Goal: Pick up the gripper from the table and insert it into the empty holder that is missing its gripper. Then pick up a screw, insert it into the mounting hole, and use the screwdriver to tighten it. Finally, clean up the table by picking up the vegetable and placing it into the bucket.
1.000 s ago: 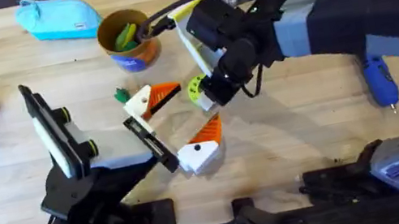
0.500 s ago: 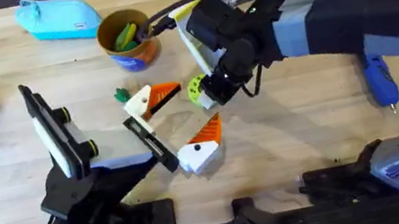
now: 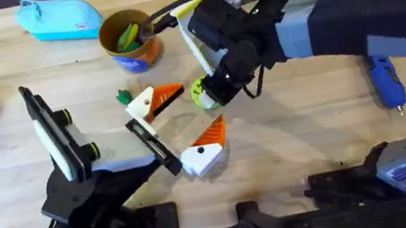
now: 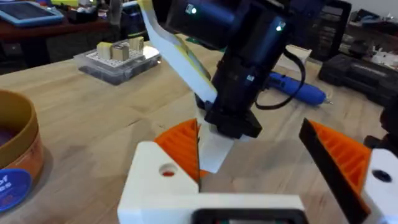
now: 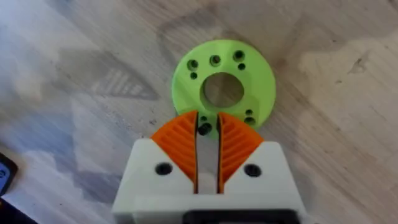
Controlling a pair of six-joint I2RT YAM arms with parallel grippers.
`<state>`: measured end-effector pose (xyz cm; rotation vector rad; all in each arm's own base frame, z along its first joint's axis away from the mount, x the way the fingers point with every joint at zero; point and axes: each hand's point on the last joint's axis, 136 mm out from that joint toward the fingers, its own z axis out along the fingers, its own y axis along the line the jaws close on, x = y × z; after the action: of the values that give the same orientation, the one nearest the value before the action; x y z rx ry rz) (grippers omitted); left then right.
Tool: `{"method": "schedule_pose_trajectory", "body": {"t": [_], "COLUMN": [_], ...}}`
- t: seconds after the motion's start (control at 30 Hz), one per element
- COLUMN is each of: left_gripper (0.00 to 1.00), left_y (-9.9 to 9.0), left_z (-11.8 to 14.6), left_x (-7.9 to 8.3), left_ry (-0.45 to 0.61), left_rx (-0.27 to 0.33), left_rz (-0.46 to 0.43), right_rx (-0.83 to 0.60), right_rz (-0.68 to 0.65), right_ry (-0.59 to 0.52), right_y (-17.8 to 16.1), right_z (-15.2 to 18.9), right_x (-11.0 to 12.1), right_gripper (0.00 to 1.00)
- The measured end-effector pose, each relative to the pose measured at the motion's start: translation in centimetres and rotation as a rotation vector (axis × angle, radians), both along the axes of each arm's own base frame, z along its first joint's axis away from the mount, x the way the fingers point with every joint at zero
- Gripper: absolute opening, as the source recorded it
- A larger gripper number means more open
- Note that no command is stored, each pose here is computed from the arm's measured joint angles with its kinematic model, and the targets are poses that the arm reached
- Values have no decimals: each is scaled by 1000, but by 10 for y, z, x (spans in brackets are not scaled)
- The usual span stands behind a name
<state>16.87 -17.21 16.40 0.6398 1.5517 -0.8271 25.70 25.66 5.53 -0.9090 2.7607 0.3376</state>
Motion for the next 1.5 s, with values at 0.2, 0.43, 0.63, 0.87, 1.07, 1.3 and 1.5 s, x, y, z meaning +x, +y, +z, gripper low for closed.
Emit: {"method": "schedule_pose_trajectory", "body": {"t": [0.2, 0.43, 0.63, 0.87, 1.07, 1.3, 1.5], "left_gripper": [986, 986, 986, 986, 986, 986, 986], "left_y": [0, 0, 0, 0, 0, 0, 0], "left_z": [0, 0, 0, 0, 0, 0, 0], "left_x": [0, 0, 0, 0, 0, 0, 0], "left_ry": [-1, -1, 0, 0, -1, 0, 0], "left_rx": [0, 0, 0, 0, 0, 0, 0], "left_rz": [0, 0, 0, 0, 0, 0, 0], "right_rx": [-6, -15, -11, -13, -13, -44, -58], "right_rz": [0, 0, 9, 14, 15, 7, -28], "right_ry": [7, 18, 26, 27, 32, 81, 110], "right_y": [-1, -3, -3, -3, -3, -12, -21], "right_z": [0, 0, 0, 0, -1, 1, 32], "right_x": [-2, -4, -6, -6, -7, -14, -7], "right_gripper": [198, 211, 218, 127, 7, 7, 7]}}
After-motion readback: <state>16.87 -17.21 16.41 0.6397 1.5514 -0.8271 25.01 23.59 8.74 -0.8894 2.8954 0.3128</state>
